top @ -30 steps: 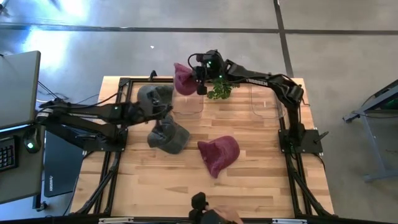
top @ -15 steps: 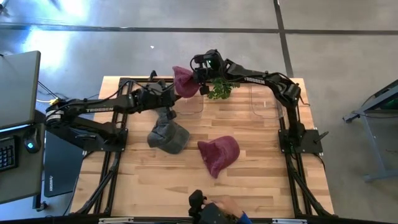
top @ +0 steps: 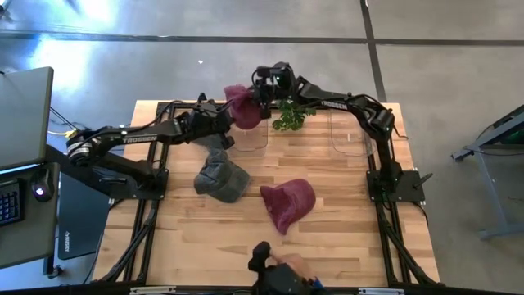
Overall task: Pick & Place hat
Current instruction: Put the left red cap into the left transparent bin, then put the red cap into the left transparent bin
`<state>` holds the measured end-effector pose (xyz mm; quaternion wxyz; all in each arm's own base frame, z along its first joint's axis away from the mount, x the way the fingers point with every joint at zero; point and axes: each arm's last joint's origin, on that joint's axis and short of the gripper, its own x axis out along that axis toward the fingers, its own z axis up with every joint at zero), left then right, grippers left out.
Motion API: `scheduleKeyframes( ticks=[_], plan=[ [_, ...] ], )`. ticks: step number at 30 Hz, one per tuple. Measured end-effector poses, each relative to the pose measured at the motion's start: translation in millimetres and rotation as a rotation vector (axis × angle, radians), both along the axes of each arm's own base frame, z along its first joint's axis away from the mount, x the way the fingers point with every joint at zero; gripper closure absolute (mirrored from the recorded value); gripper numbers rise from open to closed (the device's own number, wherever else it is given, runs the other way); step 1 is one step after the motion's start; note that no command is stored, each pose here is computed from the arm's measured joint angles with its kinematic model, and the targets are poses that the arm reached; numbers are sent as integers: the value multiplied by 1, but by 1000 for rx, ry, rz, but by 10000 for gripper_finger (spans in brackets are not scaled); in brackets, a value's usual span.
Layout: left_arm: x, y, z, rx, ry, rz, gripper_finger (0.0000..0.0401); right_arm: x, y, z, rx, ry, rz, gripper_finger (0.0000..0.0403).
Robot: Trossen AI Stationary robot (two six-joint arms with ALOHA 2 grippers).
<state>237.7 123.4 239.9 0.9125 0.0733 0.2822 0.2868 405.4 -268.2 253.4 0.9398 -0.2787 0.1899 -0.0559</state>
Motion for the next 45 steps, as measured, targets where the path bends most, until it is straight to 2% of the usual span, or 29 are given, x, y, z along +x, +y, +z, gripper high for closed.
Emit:
scheduleKeyframes(
  ticks=[2,6,9,12,16,18,20,24,28,31,35,38,40,45],
  plan=[
    [4,3,-6,8,13,27,396,-1,-3,5,20,-36,-44,229],
    [6,4,-7,-5,-18,72,396,-11,-1,24,37,-53,-53,195],
    [6,4,-7,-4,-9,82,396,-22,6,44,79,-54,-59,183],
    [3,9,-6,1,-12,108,396,-34,14,55,173,-6,-60,184],
    [-10,29,-1,18,-35,201,396,-50,21,46,342,157,33,213],
    [-19,40,-2,17,-31,254,396,-56,19,35,425,215,70,240],
    [-26,51,-1,23,-40,302,396,-55,13,25,462,228,56,273],
    [-40,71,3,37,-90,303,396,-51,-5,9,432,224,-127,342],
    [-45,79,8,29,-156,189,396,-51,-28,5,370,142,-360,394],
    [-42,78,11,44,-186,86,396,-53,-40,10,341,54,-444,391],
    [-40,77,15,68,-215,10,396,-53,-42,17,310,1,-454,377],
    [-39,77,12,52,-199,10,396,-53,-26,27,306,48,-473,381],
    [-38,70,10,26,-167,1,396,-53,-4,42,310,97,-441,391],
    [-30,34,20,92,-56,-27,400,-39,78,63,297,269,-308,398]
  ],
)
